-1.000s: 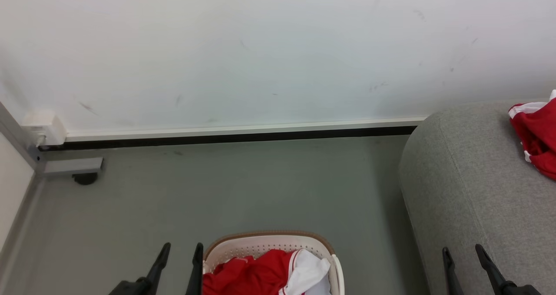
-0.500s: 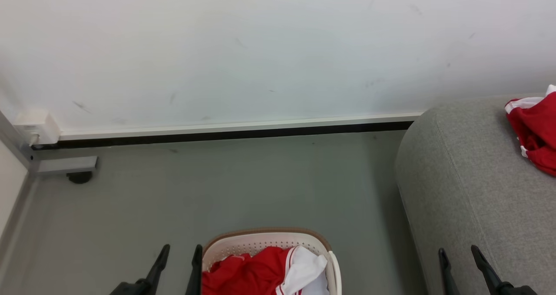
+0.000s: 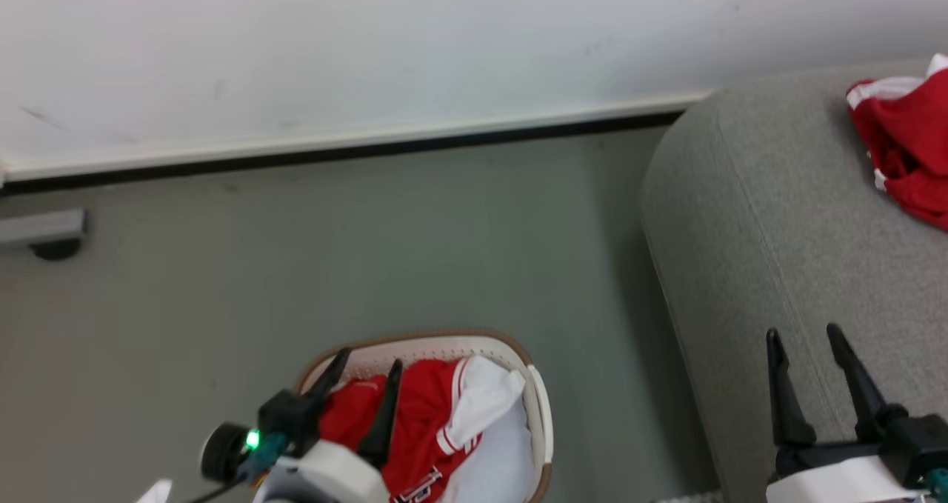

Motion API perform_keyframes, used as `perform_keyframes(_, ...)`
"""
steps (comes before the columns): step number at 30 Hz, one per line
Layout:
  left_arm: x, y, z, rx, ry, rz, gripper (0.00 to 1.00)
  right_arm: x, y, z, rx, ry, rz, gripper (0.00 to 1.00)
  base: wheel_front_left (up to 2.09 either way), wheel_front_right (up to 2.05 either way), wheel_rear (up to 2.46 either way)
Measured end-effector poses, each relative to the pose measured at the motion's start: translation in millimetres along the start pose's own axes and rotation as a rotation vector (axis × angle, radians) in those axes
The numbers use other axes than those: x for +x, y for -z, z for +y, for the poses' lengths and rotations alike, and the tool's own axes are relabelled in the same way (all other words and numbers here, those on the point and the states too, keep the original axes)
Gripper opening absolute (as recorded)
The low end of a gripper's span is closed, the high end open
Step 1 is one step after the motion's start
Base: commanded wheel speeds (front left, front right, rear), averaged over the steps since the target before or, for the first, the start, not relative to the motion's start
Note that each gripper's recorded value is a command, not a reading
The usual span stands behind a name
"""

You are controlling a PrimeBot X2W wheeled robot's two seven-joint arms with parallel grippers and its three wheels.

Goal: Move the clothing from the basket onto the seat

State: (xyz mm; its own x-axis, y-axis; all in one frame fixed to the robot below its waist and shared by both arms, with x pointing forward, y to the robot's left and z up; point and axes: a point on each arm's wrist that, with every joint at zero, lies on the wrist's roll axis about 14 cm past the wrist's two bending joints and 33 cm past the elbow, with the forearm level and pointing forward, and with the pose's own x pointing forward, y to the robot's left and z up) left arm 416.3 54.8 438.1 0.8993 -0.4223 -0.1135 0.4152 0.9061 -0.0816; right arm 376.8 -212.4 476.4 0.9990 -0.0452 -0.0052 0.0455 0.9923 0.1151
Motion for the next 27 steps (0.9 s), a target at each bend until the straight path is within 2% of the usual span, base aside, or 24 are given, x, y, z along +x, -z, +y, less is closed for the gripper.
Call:
perform_keyframes(5, 42, 36, -18, 0.027, 0.105, 0.140, 1.00, 21, -3, -9, -0.022, 0.020, -0.016, 1.00, 0.00, 0.00, 0.00)
perform_keyframes(10, 66, 94, -34, 0.085, 0.207, 0.338, 1.00, 40, 3, -11, -0.042, 0.017, -0.010, 1.00, 0.00, 0.00, 0.00)
perform_keyframes(16, 80, 168, -37, 0.102, 0.272, 0.566, 1.00, 62, 11, -18, -0.057, 0.027, -0.010, 1.00, 0.00, 0.00, 0.00)
perform_keyframes(19, 81, 204, -34, 0.112, 0.294, 0.663, 1.00, 68, 26, -16, -0.061, 0.017, 0.024, 1.00, 0.00, 0.00, 0.00)
perform_keyframes(27, 91, 274, -33, 0.109, 0.344, 0.792, 1.00, 83, 61, -27, -0.081, 0.034, 0.095, 1.00, 0.00, 0.00, 0.00)
